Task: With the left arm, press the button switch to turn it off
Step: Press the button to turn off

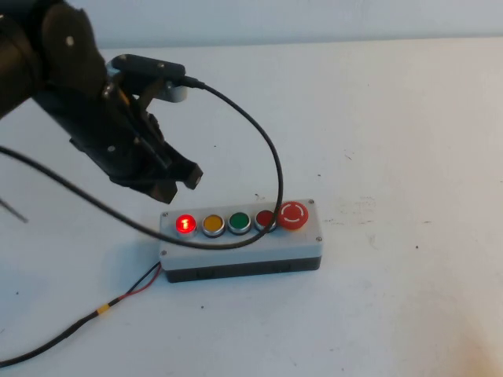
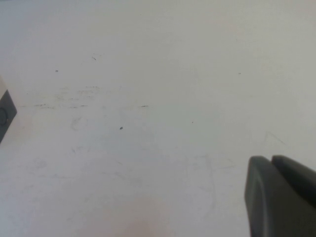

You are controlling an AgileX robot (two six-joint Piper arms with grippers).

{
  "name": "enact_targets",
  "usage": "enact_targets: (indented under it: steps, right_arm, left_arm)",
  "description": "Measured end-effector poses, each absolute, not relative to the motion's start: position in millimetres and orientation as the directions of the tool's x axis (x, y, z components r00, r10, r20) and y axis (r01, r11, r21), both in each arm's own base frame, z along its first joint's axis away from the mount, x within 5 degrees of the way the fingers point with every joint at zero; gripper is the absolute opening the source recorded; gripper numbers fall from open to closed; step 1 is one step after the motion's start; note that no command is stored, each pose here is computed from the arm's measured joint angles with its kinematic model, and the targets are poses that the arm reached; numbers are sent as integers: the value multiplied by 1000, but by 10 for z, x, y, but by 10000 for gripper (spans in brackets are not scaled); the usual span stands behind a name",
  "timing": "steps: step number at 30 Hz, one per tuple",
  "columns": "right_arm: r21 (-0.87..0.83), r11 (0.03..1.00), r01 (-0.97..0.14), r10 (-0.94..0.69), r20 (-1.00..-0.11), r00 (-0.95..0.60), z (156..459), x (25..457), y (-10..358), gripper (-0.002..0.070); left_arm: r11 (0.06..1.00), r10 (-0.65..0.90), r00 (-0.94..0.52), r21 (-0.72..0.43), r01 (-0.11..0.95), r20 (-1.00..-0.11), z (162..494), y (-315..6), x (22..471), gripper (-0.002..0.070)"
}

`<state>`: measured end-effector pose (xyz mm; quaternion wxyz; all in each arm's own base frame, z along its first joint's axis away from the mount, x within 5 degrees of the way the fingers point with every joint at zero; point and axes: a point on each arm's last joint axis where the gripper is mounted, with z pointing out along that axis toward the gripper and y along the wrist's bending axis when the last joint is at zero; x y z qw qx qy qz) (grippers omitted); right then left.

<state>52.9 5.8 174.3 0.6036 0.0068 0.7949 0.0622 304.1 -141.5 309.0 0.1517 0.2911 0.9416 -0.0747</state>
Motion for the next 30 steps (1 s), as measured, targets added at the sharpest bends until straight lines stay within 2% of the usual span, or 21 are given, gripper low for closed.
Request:
enact_targets:
  steps: [7,18,30]
  right_arm:
    - [107,992,-64,86,-959,-271,1743,529,58,-16]
    - [107,992,-64,86,-959,-271,1743,529,58,-16]
    - [107,992,-64,86,-959,-271,1743,529,58,-16]
  left_arm:
    - [816,546,-801,-59,575,-245,2910,-1574,3394,-4]
    - [806,570,-805,-77,586,-166,2590,-1662,3525,-4]
    - [795,586,-795,-77,601,-159,2553,-1699,3532,-4]
